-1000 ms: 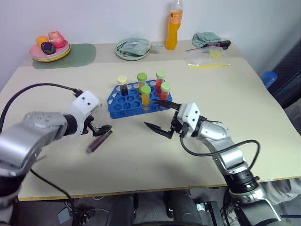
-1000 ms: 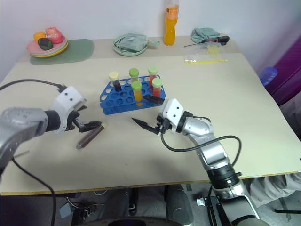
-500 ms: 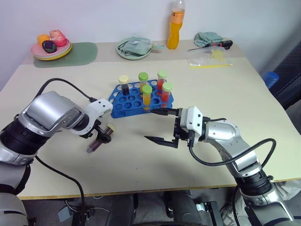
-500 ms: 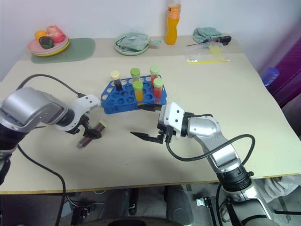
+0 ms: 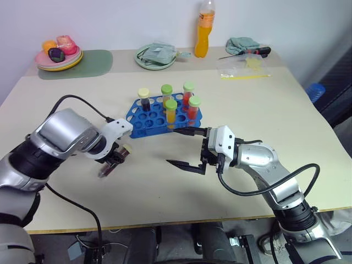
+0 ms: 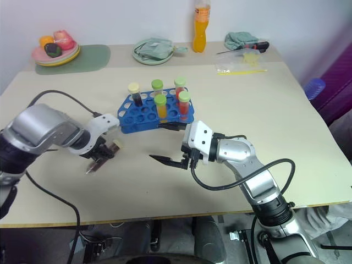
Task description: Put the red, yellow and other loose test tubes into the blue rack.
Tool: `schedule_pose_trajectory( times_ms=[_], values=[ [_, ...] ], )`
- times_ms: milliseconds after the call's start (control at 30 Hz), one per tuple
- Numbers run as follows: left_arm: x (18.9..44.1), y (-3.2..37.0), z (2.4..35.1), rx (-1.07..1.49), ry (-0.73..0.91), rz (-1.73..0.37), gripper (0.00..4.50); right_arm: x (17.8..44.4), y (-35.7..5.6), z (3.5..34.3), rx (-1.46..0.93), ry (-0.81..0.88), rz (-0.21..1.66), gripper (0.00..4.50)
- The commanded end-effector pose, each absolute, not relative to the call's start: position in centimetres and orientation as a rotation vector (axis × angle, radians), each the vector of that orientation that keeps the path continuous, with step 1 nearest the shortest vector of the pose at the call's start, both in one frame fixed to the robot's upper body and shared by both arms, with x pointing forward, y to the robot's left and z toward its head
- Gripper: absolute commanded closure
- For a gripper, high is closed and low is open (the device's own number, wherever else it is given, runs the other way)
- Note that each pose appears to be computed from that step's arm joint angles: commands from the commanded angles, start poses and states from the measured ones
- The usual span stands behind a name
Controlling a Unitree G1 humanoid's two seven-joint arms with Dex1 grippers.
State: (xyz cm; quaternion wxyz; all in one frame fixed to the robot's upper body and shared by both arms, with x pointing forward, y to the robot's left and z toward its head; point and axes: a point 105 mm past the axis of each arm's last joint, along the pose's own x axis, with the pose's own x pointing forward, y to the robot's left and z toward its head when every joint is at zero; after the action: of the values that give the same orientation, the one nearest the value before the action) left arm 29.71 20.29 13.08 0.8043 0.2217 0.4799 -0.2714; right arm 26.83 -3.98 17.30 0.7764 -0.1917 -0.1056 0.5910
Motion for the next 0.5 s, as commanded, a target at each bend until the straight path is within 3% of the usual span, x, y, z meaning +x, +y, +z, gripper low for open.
schedule_pose_trajectory(
  times_ms=[33, 100, 200, 267, 400, 500],
  values=[
    [31.3, 19.3, 19.9, 0.518, 0.420, -0.659, 3.73, 26.7, -4.4, 18.2, -0.399, -0.268, 1.219, 0.25],
    [31.2, 19.4, 23.0, 0.542, 0.105, -0.572, 3.73, 27.1, -5.1, 17.8, -0.350, -0.243, 1.151, 0.25],
    [30.7, 17.9, 24.1, 0.338, -0.074, -0.567, 3.73, 27.7, -5.8, 16.8, -0.300, -0.212, 1.055, 0.25],
    [31.7, 17.3, 24.8, 0.233, -0.215, -0.438, 3.73, 28.0, -6.1, 16.0, -0.275, -0.187, 1.005, 0.25],
    [33.1, 14.9, 23.9, 0.255, -0.381, -0.263, 3.73, 28.7, -6.5, 15.4, -0.232, -0.173, 0.928, 0.25],
    [33.8, 11.9, 21.3, 0.215, -0.381, -0.263, 3.73, 29.2, -6.7, 15.4, -0.234, -0.175, 0.899, 0.25]
  ],
)
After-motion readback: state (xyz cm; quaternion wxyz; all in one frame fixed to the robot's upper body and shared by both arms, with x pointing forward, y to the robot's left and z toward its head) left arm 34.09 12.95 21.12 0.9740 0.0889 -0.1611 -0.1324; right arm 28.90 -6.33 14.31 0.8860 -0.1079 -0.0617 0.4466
